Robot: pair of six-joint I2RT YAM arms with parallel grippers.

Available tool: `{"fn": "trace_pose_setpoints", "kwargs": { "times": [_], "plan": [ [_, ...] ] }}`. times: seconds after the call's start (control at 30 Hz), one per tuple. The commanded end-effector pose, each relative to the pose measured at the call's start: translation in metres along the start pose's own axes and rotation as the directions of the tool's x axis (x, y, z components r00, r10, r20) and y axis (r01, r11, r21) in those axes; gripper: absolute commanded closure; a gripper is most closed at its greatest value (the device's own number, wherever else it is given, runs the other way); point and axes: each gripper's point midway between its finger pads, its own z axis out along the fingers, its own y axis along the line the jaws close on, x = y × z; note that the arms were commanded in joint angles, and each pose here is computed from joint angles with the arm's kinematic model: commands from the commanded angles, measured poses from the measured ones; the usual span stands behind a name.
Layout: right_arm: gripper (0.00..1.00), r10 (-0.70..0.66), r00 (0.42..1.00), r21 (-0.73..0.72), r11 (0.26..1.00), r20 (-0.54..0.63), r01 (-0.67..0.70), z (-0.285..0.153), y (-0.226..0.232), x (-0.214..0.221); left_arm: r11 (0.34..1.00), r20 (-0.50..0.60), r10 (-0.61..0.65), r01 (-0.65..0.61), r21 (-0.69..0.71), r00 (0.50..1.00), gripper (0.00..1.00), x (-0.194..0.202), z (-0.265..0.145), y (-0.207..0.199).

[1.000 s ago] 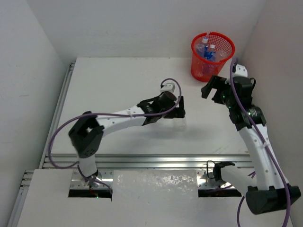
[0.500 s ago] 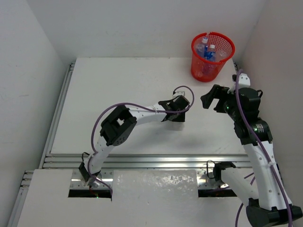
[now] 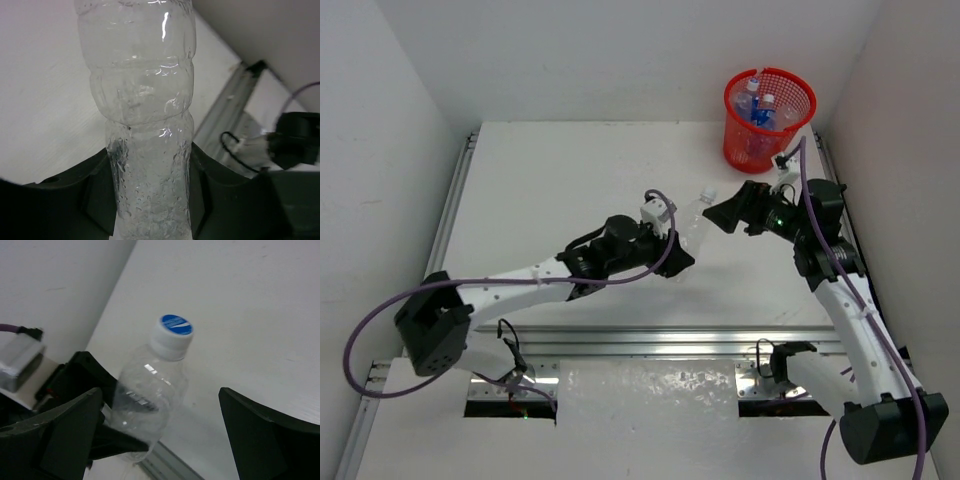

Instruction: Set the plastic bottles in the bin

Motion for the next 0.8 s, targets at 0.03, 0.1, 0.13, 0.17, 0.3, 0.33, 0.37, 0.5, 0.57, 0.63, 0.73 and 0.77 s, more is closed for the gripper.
{"fn": "trace_pose_setpoints", "kwargs": {
  "times": [0.03, 0.1, 0.13, 0.17, 0.3, 0.33, 0.37, 0.5, 0.57, 0.63, 0.73, 0.77],
  "plan": [
    [0.01, -0.050, 0.998, -0.336, 0.940, 0.039, 0.060, -0.004, 0.067, -0.016, 0.915, 0.251, 0.109, -0.196, 0.353, 0.962, 1.00, -0.051, -0.039, -0.074],
    [0.01, -0.053, 0.998, -0.309, 0.949, 0.039, 0.063, 0.001, 0.067, -0.015, 0.898, 0.287, 0.098, -0.209, 0.387, 0.953, 1.00, -0.059, -0.050, -0.083],
    [0.01, -0.045, 0.999, -0.294, 0.955, 0.026, 0.051, 0.003, 0.064, -0.012, 0.887, 0.300, 0.098, -0.220, 0.406, 0.949, 1.00, -0.061, -0.054, -0.088],
    [0.01, -0.035, 0.999, -0.272, 0.962, 0.020, 0.039, 0.006, 0.060, -0.010, 0.874, 0.328, 0.089, -0.231, 0.427, 0.941, 1.00, -0.068, -0.060, -0.095],
    [0.22, -0.016, 0.999, -0.326, 0.945, -0.029, 0.005, 0.007, 0.067, -0.001, 0.843, 0.365, 0.076, -0.255, 0.473, 0.928, 1.00, -0.079, -0.067, -0.108],
    [0.46, -0.031, 0.999, -0.369, 0.929, -0.018, 0.022, 0.006, 0.074, -0.003, 0.845, 0.366, 0.074, -0.253, 0.471, 0.928, 1.00, -0.080, -0.066, -0.108],
    [0.62, -0.030, 0.999, -0.400, 0.917, -0.033, 0.014, 0.006, 0.078, -0.001, 0.854, 0.354, 0.080, -0.247, 0.457, 0.932, 0.91, -0.079, -0.061, -0.104],
    [1.00, -0.021, 0.999, -0.376, 0.927, -0.038, 0.006, 0.007, 0.075, -0.002, 0.951, 0.360, 0.062, -0.164, 0.261, 0.931, 0.01, -0.100, -0.045, -0.073],
    [1.00, -0.042, 0.999, -0.272, 0.961, 0.015, 0.044, 0.010, 0.062, -0.019, 0.995, 0.255, 0.047, -0.068, 0.076, 0.966, 0.00, -0.086, -0.036, -0.037],
    [1.00, -0.057, 0.993, -0.042, 0.997, 0.101, 0.061, 0.016, 0.027, -0.049, 0.977, 0.281, -0.022, 0.081, -0.198, 0.960, 0.00, -0.101, -0.046, 0.008],
    [1.00, -0.043, 0.978, 0.215, 0.977, 0.205, -0.002, 0.016, -0.024, -0.094, 0.841, 0.201, -0.069, 0.166, -0.515, 0.977, 0.00, -0.068, -0.086, 0.066],
    [1.00, -0.043, 0.964, 0.314, 0.948, 0.261, -0.042, 0.013, -0.046, -0.111, 0.799, 0.149, -0.077, 0.150, -0.582, 0.986, 0.00, -0.051, -0.102, 0.078]
  ]
}}
